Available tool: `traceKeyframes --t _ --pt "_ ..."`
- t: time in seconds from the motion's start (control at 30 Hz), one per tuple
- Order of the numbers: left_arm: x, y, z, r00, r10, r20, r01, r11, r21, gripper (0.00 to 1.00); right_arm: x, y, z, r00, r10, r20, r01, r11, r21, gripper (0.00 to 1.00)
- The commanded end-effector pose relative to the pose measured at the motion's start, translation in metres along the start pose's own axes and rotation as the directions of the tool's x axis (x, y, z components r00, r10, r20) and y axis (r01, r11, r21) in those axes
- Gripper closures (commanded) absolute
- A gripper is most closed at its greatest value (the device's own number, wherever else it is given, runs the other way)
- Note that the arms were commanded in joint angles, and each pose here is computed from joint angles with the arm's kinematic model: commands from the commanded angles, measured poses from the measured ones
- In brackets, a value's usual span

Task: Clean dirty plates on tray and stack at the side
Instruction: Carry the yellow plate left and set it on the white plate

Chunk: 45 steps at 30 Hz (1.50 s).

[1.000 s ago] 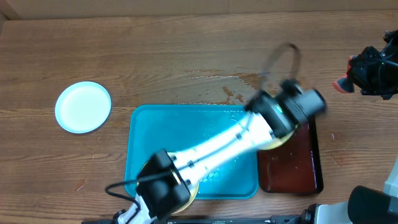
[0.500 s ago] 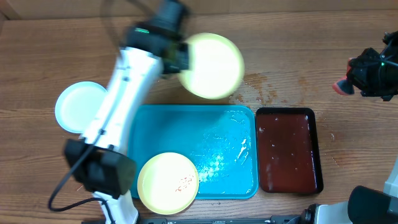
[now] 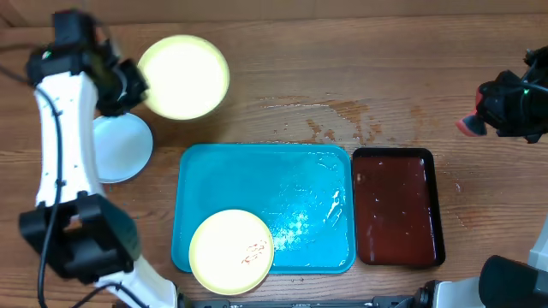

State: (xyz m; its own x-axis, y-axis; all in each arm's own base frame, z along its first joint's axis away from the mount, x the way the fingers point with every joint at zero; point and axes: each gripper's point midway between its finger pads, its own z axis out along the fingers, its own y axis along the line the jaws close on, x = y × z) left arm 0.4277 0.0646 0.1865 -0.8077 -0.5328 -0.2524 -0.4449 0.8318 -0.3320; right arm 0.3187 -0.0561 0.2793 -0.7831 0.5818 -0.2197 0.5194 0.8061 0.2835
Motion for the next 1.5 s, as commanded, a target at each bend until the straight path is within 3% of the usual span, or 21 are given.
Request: traceKeyframes --t 0.0,0.23,0.4,0.67,0.8,1.07,1.37,1.47 --pt "0.021 0.027 -0.004 0.999 -0.034 0.005 0.033 0.997 0.067 0.95 -0.001 0.004 -0.012 0.999 -0.014 0.033 0.014 1.000 -0.018 0.96" --pt "0.069 0.115 0.002 0.959 -0.271 0.088 0.253 0.952 0.172 0.95 0.021 0.020 -0.002 0.996 -0.076 -0.053 0.075 0.997 -0.013 0.96" --pt "0.071 0.160 0.005 0.904 -0.404 0.142 0.383 0.911 0.155 0.96 0.036 0.044 0.005 0.984 -0.155 -0.087 0.153 0.988 -0.032 0.96" --pt "0.062 0.188 0.021 0.861 -0.477 0.177 0.471 0.879 0.077 0.96 0.067 0.070 0.016 0.958 -0.244 -0.151 0.240 0.970 -0.050 0.96" --pt "0.069 0.211 0.033 0.786 -0.596 0.161 0.600 0.799 0.030 0.96 0.077 0.076 0.020 0.946 -0.274 -0.173 0.269 0.962 -0.054 0.96" --pt "0.079 0.242 0.060 0.727 -0.677 0.114 0.682 0.732 0.000 0.96 0.079 0.075 0.022 0.944 -0.273 -0.184 0.269 0.962 -0.050 0.96" --pt "0.063 0.247 0.069 0.724 -0.675 0.141 0.675 0.736 0.055 0.96 0.080 0.075 0.022 0.944 -0.273 -0.186 0.269 0.962 -0.050 0.96" --pt "0.056 0.246 0.068 0.726 -0.669 0.162 0.668 0.741 0.069 0.73 0.080 0.075 0.022 0.944 -0.273 -0.186 0.268 0.962 -0.050 0.96"
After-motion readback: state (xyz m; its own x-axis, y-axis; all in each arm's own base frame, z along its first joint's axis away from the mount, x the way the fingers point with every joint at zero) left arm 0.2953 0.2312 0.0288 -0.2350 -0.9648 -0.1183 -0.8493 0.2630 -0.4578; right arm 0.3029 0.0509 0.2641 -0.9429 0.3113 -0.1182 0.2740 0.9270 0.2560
